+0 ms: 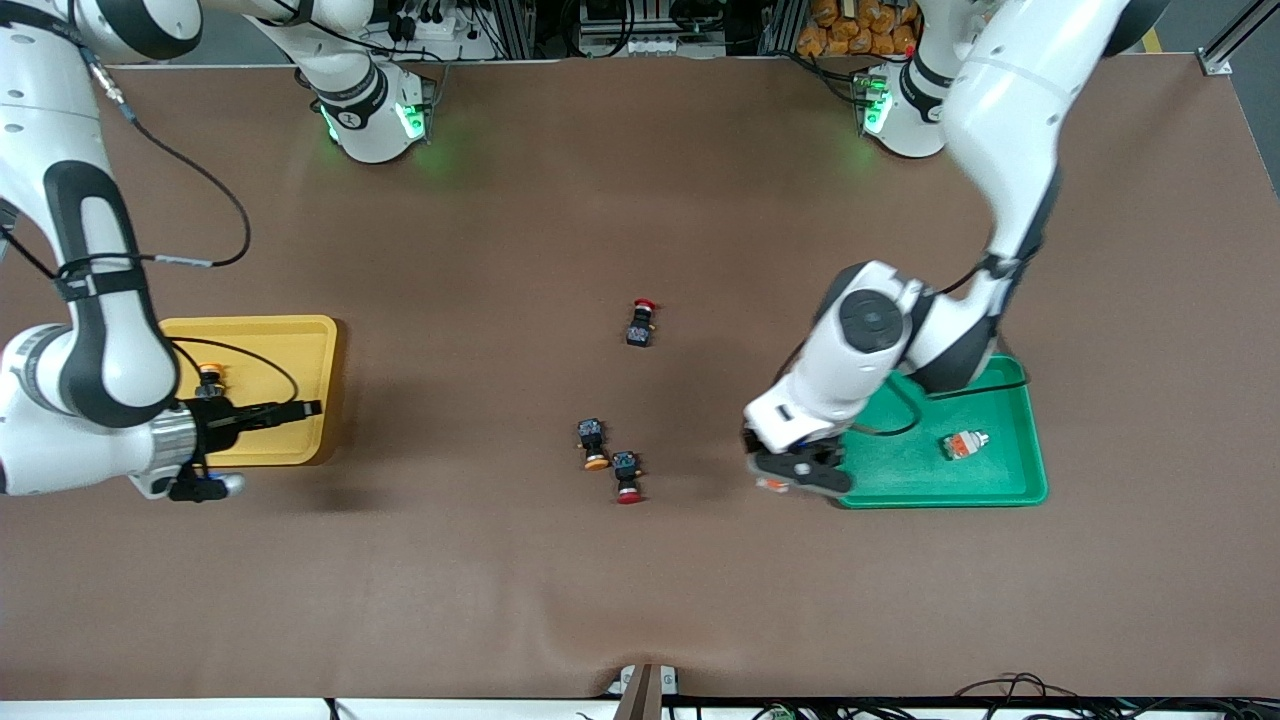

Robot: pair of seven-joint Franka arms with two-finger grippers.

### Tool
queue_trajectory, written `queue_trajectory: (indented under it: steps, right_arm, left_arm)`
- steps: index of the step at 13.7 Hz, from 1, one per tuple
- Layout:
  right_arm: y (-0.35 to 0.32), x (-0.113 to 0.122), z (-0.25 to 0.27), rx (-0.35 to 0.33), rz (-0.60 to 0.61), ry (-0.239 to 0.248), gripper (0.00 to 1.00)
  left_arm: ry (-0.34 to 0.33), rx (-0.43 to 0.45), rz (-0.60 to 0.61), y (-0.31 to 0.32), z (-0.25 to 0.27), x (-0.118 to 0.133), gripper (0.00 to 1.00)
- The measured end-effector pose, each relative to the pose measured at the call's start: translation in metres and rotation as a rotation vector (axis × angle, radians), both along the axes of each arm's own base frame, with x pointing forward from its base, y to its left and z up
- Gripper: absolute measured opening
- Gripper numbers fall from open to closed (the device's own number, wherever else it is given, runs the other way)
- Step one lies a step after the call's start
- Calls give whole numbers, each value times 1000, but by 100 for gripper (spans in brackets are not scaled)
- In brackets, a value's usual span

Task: Place green and yellow buttons in trays
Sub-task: 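Lower the green button into the green tray while the right gripper reaches back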

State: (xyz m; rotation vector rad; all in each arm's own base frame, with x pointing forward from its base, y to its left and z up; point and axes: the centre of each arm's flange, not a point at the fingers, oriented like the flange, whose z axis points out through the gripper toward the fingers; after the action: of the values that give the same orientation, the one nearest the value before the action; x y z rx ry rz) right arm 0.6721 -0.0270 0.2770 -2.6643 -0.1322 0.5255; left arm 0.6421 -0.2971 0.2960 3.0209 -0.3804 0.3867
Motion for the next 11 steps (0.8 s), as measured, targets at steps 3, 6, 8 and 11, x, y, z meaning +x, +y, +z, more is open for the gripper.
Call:
queue_trajectory:
  steps: [3,6,8,11]
  right_arm:
    - [84,15,37,18,115,-79,100]
    - [172,15,56,-39,98,-99,100]
    - [213,13,57,-68,50,-123,100]
    - [282,10,52,-68,14,-219,100]
  left_arm:
    - [54,45,71,65,-10,-12,41]
    - [135,83,110,135,-45,-20,41]
    - [166,96,108,173,-60,-21,41]
    - [181,102,85,201,-70,-19,41]
